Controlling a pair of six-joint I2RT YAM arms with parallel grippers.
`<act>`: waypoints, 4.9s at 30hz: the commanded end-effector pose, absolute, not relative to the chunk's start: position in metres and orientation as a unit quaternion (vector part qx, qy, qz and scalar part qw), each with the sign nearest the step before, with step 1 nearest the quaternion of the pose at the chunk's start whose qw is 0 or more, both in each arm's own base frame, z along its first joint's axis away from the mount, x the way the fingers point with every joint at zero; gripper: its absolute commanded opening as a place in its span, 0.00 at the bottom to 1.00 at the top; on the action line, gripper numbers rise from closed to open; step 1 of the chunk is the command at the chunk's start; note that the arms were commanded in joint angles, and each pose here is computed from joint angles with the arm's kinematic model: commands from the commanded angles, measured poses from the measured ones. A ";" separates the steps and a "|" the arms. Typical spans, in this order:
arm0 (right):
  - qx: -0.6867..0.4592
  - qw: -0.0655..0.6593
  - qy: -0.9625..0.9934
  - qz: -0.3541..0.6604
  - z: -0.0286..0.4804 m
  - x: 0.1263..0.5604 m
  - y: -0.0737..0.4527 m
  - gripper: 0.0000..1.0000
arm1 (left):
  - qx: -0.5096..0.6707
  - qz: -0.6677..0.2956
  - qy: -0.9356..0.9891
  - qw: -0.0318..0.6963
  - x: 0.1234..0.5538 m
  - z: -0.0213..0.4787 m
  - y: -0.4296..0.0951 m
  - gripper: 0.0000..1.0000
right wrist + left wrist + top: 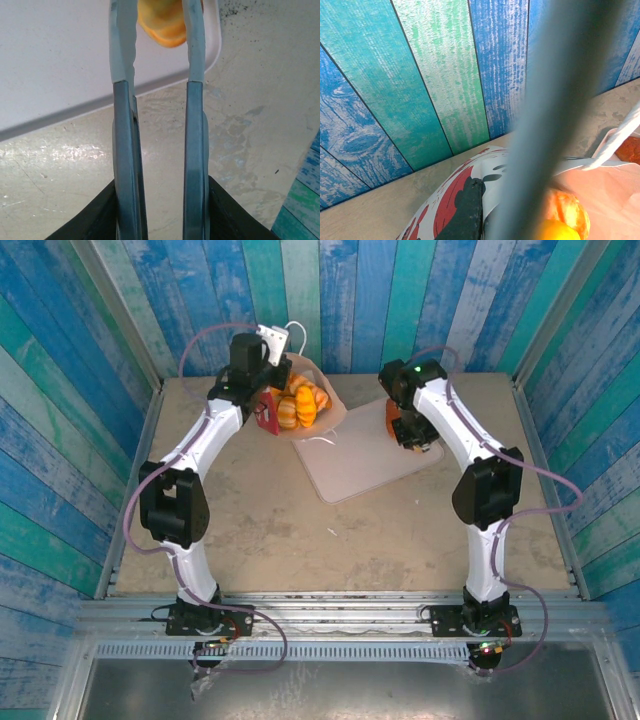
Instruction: Take the fake bread out of the paper bag
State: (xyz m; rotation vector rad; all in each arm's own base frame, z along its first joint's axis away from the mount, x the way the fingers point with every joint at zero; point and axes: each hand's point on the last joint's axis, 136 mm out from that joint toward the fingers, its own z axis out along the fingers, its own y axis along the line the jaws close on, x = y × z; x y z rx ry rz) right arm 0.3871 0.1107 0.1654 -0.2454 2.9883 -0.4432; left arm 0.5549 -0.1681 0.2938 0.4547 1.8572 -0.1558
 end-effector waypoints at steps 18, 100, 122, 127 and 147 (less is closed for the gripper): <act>-0.045 0.109 0.993 -0.034 0.207 0.376 0.092 0.43 | 0.198 -0.067 0.794 0.571 0.565 0.287 -0.174 0.00; 0.031 0.063 0.997 0.031 0.138 0.376 0.057 0.40 | 0.196 -0.068 0.800 0.564 0.564 0.282 -0.173 0.00; 0.029 0.161 0.981 0.100 0.220 0.384 0.084 0.40 | 0.198 -0.066 0.798 0.566 0.563 0.285 -0.173 0.00; -0.012 0.210 0.966 0.147 0.265 0.386 0.127 0.40 | 0.198 -0.067 0.797 0.567 0.562 0.286 -0.173 0.00; -0.264 0.267 0.908 0.186 0.312 0.369 0.286 0.43 | 0.189 -0.088 0.796 0.568 0.560 0.287 -0.177 0.00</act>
